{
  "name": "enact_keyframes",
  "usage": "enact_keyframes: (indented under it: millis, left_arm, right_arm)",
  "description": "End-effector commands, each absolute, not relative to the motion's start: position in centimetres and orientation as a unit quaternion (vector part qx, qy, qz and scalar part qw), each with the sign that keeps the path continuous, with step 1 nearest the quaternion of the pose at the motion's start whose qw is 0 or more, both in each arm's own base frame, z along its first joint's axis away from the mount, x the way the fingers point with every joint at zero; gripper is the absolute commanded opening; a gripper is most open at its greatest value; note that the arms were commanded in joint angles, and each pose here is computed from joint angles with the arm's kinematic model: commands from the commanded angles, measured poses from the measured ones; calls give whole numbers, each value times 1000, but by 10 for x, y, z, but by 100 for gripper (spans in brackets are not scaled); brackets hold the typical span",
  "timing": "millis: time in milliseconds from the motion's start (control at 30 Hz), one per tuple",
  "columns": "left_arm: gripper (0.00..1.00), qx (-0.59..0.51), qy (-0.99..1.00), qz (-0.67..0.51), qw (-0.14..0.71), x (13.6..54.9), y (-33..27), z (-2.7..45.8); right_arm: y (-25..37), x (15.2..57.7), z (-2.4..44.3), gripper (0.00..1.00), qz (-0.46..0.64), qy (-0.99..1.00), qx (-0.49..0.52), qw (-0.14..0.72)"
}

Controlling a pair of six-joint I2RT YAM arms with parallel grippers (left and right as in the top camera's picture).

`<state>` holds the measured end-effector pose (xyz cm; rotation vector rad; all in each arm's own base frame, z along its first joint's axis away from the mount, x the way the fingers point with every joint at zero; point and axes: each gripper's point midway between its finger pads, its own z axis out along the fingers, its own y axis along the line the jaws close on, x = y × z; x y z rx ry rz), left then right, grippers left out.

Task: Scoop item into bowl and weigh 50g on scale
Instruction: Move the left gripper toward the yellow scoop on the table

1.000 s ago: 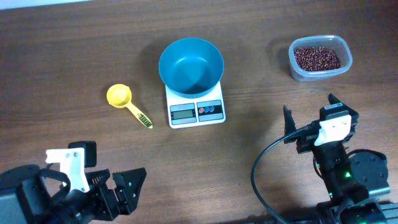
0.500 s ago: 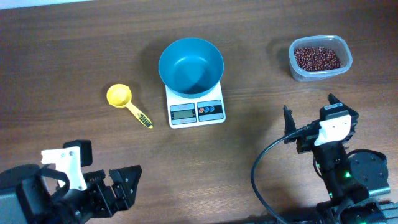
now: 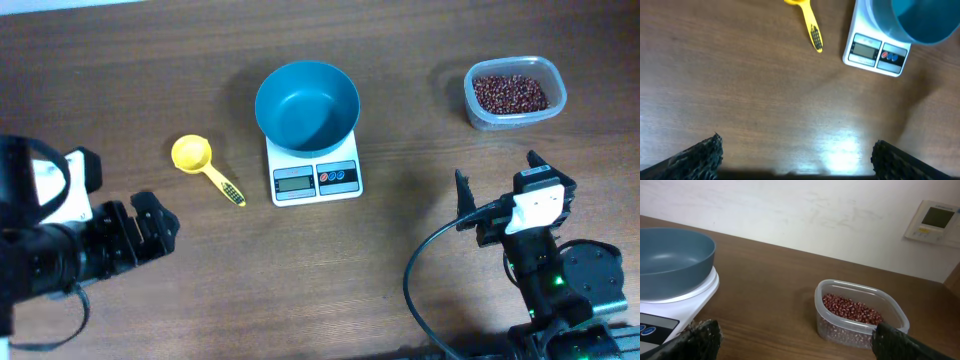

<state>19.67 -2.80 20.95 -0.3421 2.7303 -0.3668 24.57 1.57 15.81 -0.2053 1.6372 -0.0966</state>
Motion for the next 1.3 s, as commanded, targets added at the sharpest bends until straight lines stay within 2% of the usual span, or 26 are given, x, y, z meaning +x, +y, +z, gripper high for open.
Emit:
enact_keyframes:
  millis: [0, 533, 900, 1267]
  left_arm:
    - [99, -142, 966, -121, 179, 198, -23, 214]
    - [99, -145, 966, -144, 161, 192, -31, 213]
    - [99, -166, 972, -133, 99, 202, -28, 190]
    - [99, -176, 972, -122, 102, 205, -24, 189]
  right_arm:
    - [17, 246, 154, 99, -41, 732, -93, 674]
    - [17, 246, 154, 99, -41, 732, -93, 674]
    - [17, 246, 154, 99, -41, 732, -93, 674]
    - [17, 246, 154, 99, -41, 732, -93, 674]
